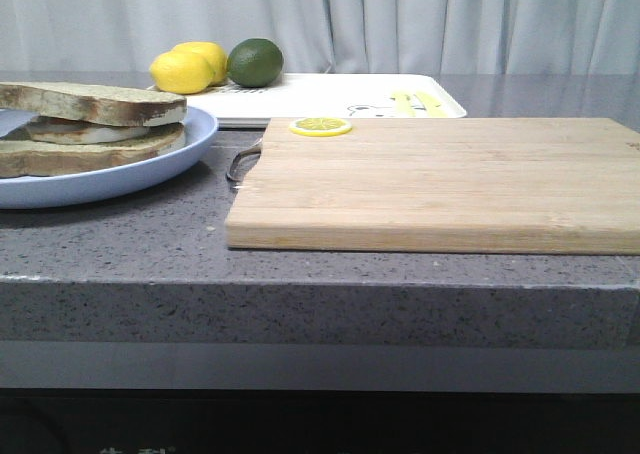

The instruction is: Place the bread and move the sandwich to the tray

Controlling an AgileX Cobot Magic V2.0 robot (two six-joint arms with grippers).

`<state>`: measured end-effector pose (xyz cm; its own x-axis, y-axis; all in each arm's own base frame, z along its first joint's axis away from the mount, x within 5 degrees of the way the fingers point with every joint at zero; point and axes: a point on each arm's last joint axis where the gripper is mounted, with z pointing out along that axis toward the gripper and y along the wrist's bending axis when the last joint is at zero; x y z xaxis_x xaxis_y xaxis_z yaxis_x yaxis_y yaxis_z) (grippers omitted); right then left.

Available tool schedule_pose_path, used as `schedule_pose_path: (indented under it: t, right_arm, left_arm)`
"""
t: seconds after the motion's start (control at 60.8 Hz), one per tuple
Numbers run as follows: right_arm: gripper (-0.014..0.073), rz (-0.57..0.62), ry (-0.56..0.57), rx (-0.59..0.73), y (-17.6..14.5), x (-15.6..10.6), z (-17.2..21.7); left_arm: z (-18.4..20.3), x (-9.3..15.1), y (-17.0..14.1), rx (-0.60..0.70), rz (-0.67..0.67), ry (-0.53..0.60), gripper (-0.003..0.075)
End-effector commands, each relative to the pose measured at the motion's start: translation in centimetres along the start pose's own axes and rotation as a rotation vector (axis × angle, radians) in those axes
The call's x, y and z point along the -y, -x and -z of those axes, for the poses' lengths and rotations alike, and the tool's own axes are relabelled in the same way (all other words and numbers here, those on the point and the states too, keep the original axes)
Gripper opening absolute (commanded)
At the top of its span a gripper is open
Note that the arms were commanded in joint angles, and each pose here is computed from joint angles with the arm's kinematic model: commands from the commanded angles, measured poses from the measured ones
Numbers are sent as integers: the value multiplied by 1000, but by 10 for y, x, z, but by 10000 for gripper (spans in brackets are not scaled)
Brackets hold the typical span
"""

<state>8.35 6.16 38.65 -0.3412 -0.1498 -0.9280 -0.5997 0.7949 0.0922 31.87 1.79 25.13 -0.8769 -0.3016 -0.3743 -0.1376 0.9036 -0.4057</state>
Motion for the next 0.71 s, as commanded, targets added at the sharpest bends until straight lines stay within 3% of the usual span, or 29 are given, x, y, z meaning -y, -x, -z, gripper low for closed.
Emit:
schedule_pose_path:
  t: [0.0, 0.329, 0.69]
  right_arm:
    - [402, 5, -11, 93, 13, 0, 5]
    - [402, 5, -11, 92, 13, 0, 5]
    - [402, 5, -11, 92, 13, 0, 5]
  left_arm:
    - [16, 9, 10, 98, -9, -19, 3]
    - [29, 20, 19, 108, -29, -58, -20]
    - [53, 71, 44, 229, -155, -146, -20]
